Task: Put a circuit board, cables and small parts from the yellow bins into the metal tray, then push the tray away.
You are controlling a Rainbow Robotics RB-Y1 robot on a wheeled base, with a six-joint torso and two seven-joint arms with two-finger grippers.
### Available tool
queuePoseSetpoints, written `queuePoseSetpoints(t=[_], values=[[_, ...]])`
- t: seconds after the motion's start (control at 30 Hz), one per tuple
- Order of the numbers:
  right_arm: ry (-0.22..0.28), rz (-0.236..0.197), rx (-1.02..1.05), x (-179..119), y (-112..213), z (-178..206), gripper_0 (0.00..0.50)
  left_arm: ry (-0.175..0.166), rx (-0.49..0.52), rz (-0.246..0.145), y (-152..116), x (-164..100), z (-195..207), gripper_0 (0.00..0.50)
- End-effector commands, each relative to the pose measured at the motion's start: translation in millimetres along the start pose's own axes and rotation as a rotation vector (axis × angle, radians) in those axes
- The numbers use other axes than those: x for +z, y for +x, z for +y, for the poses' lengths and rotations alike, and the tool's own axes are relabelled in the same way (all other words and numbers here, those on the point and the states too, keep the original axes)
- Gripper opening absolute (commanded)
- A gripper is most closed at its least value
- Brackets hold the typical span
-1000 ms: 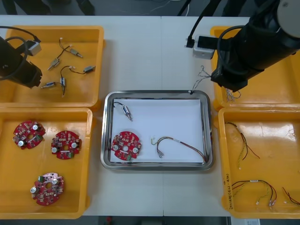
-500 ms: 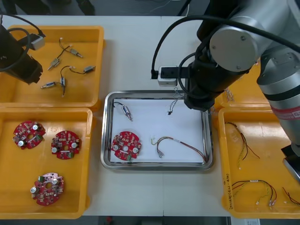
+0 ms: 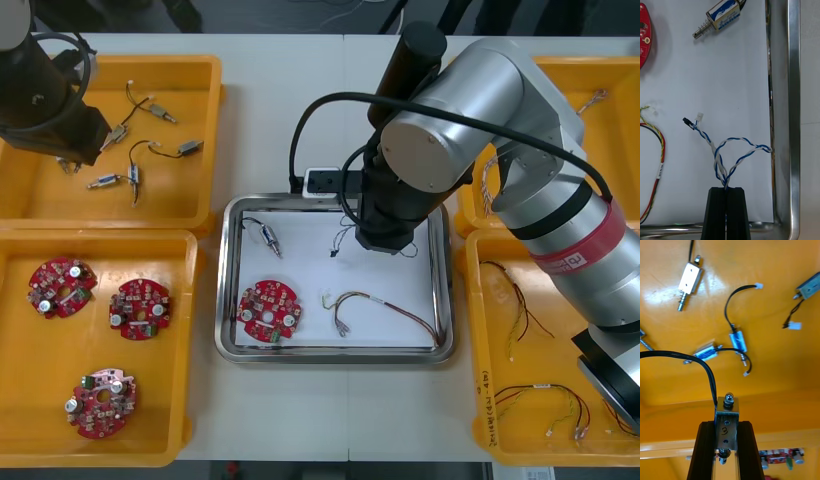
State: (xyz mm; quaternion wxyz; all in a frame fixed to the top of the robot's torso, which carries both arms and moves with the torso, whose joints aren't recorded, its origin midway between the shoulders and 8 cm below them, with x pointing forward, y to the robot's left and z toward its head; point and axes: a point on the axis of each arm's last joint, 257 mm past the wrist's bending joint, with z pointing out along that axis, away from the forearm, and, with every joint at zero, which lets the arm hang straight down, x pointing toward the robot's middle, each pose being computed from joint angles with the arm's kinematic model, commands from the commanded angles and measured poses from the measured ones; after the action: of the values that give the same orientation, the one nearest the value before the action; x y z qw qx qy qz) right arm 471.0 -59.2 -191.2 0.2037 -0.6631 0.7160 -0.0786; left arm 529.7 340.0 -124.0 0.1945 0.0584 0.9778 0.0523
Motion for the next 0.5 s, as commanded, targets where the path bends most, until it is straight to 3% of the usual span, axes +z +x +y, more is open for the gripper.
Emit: queuePoseSetpoints(t=[0.03, 0.1, 0.27, 0.5], values=[[0.021, 0.014, -0.03, 14.9, -6.8, 11.7, 0.0, 0.024, -0.075, -0.056, -14.2, -23.3, -22.5, 0.0], [0.012, 0.019, -0.027, 20.2, -2.6, 13.6, 0.0, 0.03, -0.088, -0.057, -13.3, -26.8, -30.5, 0.0], [-0.012, 0.019, -0.002, 34.7, 8.3, 17.3, 0.0, 0.059, -0.121, -0.126, -25.5, -42.0, -54.2, 0.0], [0.012, -0.015, 0.003, 47.6, 13.5, 15.4, 0.0, 0.109, -0.166, -0.199, -37.0, -59.5, -84.4, 0.0]])
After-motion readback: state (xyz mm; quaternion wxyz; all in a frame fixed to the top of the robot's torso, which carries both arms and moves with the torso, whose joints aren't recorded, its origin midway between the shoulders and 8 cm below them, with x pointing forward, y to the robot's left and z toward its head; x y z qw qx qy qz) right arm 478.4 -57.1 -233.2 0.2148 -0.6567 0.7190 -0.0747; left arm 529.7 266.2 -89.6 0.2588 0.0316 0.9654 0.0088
